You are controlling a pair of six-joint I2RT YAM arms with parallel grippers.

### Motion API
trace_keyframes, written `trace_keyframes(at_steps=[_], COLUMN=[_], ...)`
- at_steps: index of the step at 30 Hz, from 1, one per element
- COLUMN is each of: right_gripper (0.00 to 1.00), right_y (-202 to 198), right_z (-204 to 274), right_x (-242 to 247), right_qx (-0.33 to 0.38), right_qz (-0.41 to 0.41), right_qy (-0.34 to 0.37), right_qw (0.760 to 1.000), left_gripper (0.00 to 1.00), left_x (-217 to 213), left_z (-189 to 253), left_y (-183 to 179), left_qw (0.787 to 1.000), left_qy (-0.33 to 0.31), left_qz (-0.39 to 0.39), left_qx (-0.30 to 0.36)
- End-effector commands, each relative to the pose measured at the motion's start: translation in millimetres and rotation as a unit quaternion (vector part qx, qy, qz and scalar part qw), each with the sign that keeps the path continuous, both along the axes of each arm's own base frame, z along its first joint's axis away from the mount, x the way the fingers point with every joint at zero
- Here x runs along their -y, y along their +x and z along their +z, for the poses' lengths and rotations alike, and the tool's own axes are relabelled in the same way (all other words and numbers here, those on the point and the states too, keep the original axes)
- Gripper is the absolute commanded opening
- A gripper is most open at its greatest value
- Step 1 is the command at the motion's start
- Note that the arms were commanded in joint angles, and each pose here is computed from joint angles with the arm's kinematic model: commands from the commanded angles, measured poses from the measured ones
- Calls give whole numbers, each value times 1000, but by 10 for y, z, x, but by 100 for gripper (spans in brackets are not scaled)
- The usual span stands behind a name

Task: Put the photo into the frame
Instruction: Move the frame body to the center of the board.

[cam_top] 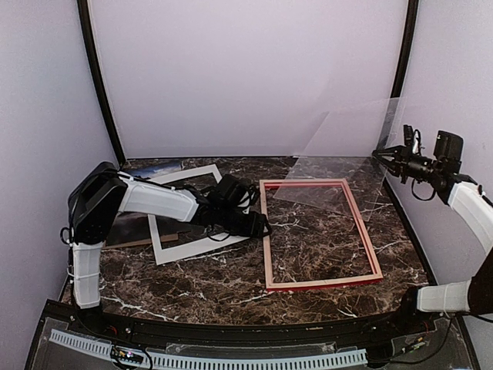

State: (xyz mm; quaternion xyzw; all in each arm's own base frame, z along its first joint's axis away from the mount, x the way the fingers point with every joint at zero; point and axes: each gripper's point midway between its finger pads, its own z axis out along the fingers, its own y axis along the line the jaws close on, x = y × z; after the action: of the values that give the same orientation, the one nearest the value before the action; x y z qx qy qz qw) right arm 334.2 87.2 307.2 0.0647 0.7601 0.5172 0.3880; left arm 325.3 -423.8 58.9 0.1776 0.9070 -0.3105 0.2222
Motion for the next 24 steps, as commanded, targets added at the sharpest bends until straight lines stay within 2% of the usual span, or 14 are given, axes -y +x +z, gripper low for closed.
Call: trace_keyframes(at_steps=[1,4,10,17,24], right_gripper=[0,0,0,0,0], right_y=[-7,-3,-9,-3,-22], right_z=[294,288,237,128,-92], right_x=[30,43,44,58,35], right_qx=[48,49,43,27,-2], right_qz=[8,6,7,2,4], right_qy=[5,7,7,2,-7], right_qw=[999,999,999,1000,1000], left_gripper=[74,71,55,39,31], left_x=[11,83,41,-327,-703], left_z=[-205,-304,-452,-655,-766], left_y=[39,102,136,130,-21], left_qw=[998,997,995,982,970], left_qy=[63,77,100,179,230], left_qz=[5,7,20,65,83], left_qx=[0,4,8,9,5])
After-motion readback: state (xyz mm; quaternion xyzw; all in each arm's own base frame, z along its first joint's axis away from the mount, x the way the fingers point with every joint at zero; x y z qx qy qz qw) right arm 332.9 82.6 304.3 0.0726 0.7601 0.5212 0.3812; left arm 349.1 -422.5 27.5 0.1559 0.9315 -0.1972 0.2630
